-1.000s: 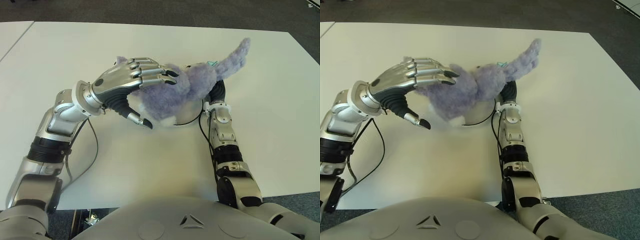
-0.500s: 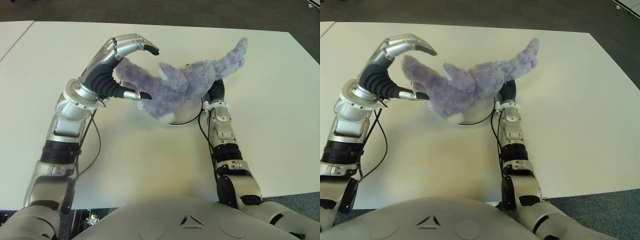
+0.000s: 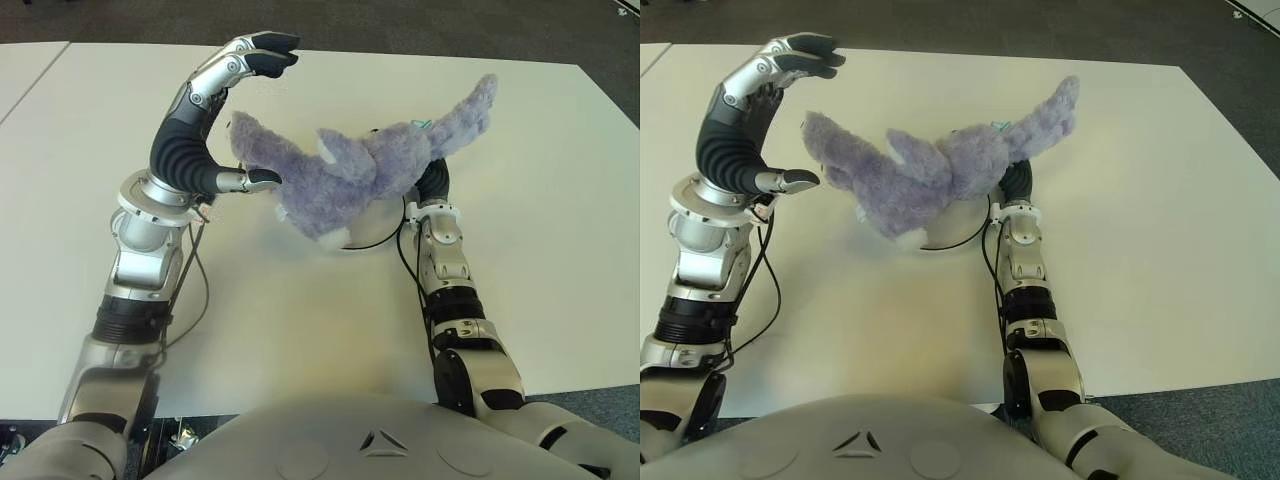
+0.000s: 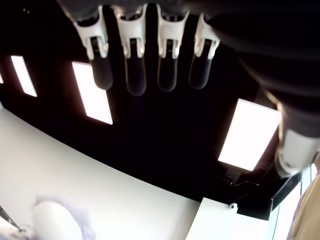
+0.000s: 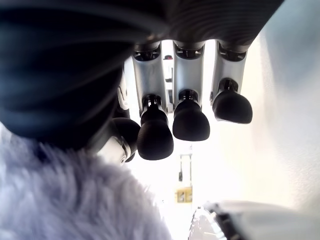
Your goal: Put the doll into the plate.
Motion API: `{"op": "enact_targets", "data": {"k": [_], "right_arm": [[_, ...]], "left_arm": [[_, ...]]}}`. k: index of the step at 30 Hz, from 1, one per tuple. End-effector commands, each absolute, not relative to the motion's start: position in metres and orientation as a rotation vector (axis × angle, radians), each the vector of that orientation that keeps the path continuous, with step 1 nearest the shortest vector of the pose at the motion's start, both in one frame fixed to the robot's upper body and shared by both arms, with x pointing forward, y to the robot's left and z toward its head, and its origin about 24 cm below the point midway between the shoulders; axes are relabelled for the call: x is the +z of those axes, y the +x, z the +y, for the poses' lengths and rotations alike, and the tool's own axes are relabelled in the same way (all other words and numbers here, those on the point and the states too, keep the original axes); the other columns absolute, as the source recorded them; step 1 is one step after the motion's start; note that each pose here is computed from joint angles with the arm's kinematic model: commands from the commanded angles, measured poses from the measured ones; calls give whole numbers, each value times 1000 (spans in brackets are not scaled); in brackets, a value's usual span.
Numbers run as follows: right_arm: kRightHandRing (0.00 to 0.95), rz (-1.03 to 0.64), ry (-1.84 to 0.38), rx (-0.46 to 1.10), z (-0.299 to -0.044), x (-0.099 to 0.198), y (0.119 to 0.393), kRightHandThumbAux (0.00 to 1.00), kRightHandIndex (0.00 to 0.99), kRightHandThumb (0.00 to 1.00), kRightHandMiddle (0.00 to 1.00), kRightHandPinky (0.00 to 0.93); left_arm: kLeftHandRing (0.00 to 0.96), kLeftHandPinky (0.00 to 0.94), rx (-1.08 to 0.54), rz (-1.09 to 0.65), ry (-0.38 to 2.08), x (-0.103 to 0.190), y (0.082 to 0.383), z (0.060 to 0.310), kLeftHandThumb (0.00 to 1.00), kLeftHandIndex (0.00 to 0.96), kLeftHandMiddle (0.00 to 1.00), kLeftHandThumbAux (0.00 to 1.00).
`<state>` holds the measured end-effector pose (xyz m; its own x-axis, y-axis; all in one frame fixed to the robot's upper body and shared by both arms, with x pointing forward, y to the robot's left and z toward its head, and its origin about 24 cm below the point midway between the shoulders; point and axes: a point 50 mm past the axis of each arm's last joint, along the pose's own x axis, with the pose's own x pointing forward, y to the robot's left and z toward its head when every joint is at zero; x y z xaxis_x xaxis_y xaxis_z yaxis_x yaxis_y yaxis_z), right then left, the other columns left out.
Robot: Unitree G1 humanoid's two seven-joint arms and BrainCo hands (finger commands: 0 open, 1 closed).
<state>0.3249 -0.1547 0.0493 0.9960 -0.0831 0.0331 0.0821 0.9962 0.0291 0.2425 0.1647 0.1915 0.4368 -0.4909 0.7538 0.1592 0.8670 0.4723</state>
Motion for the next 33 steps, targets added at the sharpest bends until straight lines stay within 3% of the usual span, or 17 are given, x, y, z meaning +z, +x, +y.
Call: {"op": "enact_targets", "data": {"k": [1, 33], "right_arm": [[792, 175, 39, -101, -157, 1, 302, 719, 441, 706, 795, 804], [792, 178, 39, -101, -157, 0, 306, 719, 441, 706, 795, 804]], "left_arm": [[197, 205, -432, -1021, 348, 188, 241, 164, 109, 208, 225, 516], [196, 205, -432, -1016, 347, 187, 246, 164, 109, 208, 225, 516]]}}
